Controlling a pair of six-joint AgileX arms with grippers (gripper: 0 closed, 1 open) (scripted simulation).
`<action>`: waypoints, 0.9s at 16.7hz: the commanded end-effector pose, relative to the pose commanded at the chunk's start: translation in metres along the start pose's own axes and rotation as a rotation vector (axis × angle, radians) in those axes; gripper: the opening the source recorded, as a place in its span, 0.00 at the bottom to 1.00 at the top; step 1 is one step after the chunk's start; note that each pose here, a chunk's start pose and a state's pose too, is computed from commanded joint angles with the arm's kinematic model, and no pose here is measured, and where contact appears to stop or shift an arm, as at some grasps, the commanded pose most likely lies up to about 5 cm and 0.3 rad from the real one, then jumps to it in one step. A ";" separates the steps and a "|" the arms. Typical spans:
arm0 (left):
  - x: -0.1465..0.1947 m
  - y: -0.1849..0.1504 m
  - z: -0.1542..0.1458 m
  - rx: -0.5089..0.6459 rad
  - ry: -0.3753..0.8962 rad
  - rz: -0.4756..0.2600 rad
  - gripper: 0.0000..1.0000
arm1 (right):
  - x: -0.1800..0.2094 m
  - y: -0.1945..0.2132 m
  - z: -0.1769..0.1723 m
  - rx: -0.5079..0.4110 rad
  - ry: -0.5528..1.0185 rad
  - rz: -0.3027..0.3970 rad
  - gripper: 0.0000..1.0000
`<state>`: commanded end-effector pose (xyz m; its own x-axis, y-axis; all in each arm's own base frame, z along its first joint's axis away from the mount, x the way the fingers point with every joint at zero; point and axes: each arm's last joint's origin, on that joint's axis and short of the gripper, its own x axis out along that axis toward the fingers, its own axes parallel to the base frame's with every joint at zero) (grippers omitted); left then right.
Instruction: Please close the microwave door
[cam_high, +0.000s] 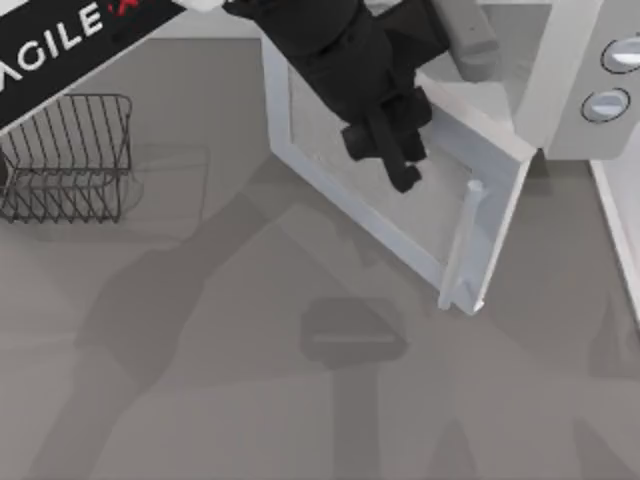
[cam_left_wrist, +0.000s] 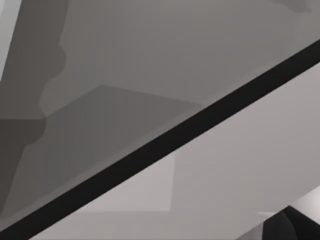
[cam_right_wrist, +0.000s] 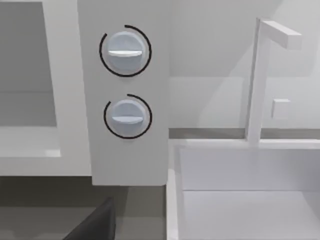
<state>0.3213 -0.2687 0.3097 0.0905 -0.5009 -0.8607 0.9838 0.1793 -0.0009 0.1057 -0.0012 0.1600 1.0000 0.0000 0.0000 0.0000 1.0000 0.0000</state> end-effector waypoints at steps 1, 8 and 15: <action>0.000 0.000 0.000 0.000 0.000 0.000 0.00 | 0.000 0.000 0.000 0.000 0.000 0.000 1.00; -0.018 -0.033 0.015 0.090 -0.020 -0.065 0.00 | 0.000 0.000 0.000 0.000 0.000 0.000 1.00; -0.002 -0.032 0.019 0.068 0.011 -0.089 0.00 | 0.000 0.000 0.000 0.000 0.000 0.000 1.00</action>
<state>0.2922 -0.2896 0.3215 0.0009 -0.5026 -0.8645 0.9961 0.0767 -0.0436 0.1057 -0.0012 0.1600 1.0000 0.0000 0.0000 0.0000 1.0000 0.0000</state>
